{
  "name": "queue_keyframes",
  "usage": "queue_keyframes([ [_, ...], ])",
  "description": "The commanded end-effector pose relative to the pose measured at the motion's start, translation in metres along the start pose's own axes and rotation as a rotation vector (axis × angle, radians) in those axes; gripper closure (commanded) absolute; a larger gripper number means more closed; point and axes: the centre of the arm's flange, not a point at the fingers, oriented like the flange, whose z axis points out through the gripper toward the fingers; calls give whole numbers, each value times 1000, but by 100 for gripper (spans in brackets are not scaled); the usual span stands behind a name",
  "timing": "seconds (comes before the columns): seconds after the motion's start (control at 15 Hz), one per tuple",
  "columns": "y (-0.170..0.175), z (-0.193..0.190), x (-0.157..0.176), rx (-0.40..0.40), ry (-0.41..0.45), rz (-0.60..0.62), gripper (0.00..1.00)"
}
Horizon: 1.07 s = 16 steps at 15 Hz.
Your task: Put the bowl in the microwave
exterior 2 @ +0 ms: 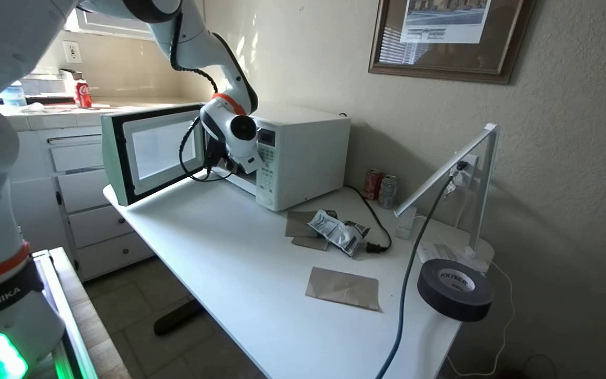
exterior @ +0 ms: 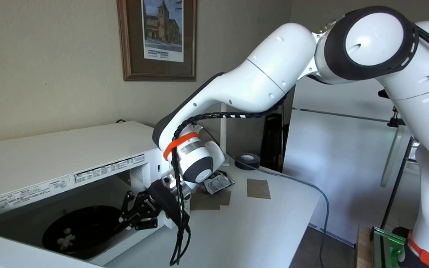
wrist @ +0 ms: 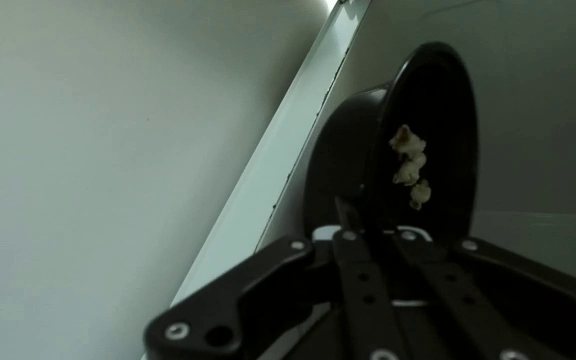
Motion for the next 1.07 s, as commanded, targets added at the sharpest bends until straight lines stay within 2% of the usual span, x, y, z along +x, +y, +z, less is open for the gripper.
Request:
queue_keyframes([
  [0.0, -7, 11, 4, 4, 26, 12, 58],
  [0.33, -11, 3, 1, 17, 25, 12, 20],
  [0.53, 0, -1, -9, 21, -16, -18, 1],
  [0.87, 6, -20, -13, 26, -72, -103, 0],
  [1.0, 7, -31, -19, 26, -103, -174, 0],
])
